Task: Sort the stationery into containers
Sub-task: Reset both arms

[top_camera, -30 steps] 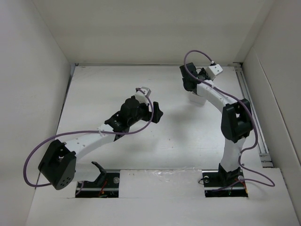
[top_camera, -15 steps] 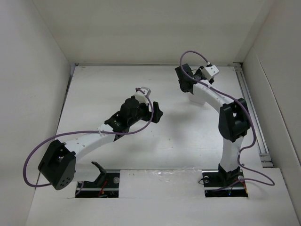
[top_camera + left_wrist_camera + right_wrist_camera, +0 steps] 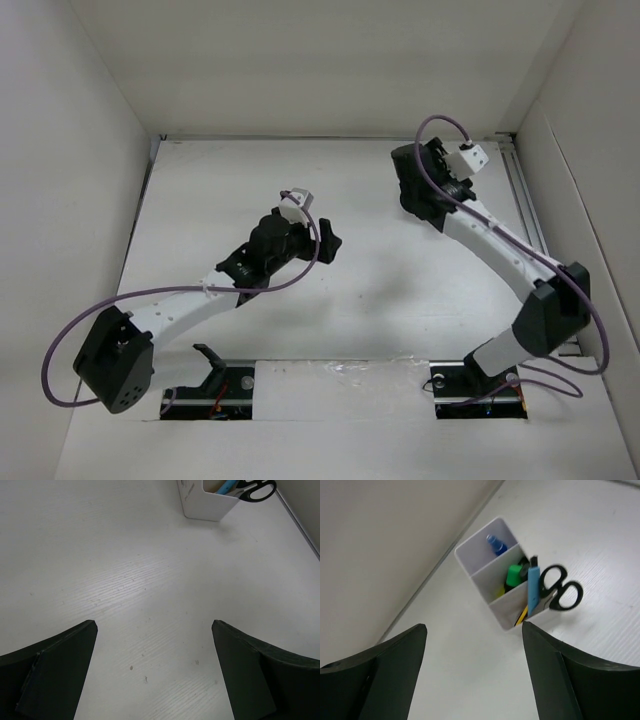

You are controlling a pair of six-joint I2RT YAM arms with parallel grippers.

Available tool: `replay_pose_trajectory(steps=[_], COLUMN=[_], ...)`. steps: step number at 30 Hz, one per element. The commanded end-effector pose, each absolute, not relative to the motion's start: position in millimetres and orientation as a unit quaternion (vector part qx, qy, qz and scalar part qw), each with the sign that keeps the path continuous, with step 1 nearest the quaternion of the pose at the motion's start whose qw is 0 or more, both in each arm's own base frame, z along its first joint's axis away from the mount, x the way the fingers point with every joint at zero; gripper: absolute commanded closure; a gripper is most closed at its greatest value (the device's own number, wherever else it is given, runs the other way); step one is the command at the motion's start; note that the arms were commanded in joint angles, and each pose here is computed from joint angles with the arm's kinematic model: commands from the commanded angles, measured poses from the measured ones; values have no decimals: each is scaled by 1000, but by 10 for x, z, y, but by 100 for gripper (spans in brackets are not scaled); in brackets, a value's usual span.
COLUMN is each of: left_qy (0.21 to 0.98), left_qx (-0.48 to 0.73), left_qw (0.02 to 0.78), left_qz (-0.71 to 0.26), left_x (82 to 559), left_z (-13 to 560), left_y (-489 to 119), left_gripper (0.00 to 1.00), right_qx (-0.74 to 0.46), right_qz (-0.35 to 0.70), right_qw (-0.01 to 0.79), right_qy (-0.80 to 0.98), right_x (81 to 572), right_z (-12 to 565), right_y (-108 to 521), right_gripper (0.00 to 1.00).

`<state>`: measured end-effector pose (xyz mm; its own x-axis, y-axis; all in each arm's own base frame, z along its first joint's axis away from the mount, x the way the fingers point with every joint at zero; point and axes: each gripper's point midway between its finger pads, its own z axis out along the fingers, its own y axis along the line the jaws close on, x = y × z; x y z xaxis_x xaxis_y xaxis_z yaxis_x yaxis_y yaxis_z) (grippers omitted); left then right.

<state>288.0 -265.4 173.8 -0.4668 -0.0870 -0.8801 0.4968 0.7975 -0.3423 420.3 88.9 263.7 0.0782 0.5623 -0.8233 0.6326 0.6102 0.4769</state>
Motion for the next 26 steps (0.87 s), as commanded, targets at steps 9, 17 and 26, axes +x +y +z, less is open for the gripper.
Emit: replay_pose_trajectory(steps=[9, 17, 26], left_qy=[779, 779, 782], left_qx=[37, 25, 20], left_qw=[559, 554, 550], left_qz=[-283, -292, -293], left_x=[2963, 2964, 2939], left_z=[2008, 1975, 1973], left_y=[-2377, -2397, -2378], left_gripper=[0, 0, 0], right_qx=[259, 208, 201], right_qz=[233, 291, 283], right_qw=[493, 435, 431], right_qy=[798, 826, 833], right_x=[3280, 2662, 2544], right_z=[2173, 1729, 1669], right_y=[2166, 2286, 2296], right_gripper=[64, 100, 31])
